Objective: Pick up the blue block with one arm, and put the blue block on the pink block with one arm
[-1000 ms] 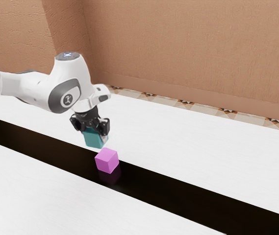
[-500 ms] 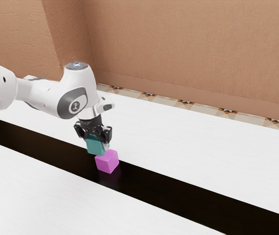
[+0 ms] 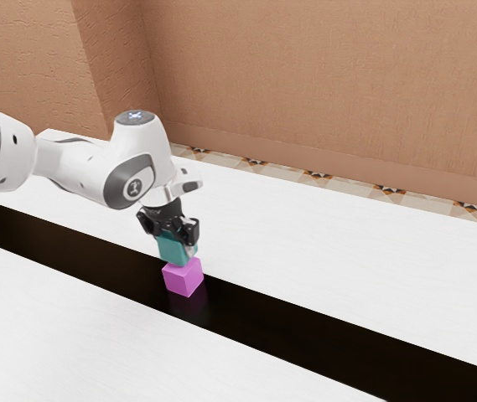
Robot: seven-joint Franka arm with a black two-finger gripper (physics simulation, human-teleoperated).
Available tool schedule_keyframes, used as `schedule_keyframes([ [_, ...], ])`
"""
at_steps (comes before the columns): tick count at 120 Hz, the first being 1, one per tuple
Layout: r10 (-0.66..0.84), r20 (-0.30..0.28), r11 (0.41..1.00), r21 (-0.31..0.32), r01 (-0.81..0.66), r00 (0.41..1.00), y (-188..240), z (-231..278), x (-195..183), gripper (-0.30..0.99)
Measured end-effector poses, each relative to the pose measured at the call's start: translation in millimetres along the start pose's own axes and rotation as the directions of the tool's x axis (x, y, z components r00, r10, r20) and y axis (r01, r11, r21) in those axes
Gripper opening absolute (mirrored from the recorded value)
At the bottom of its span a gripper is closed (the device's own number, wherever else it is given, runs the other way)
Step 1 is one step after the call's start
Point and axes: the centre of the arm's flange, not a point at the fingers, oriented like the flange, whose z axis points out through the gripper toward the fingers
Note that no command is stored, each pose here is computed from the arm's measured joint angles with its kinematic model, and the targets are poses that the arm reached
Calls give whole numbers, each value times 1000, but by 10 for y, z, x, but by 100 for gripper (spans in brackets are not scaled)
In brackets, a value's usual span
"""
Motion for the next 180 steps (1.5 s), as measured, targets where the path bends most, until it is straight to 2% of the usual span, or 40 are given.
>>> schedule_keyframes([
  [81, -7, 6, 1000, -12, 7, 1000, 116, -11, -231, 37],
  [180, -20, -5, 1000, -11, 20, 1000, 46, 29, -85, 37],
])
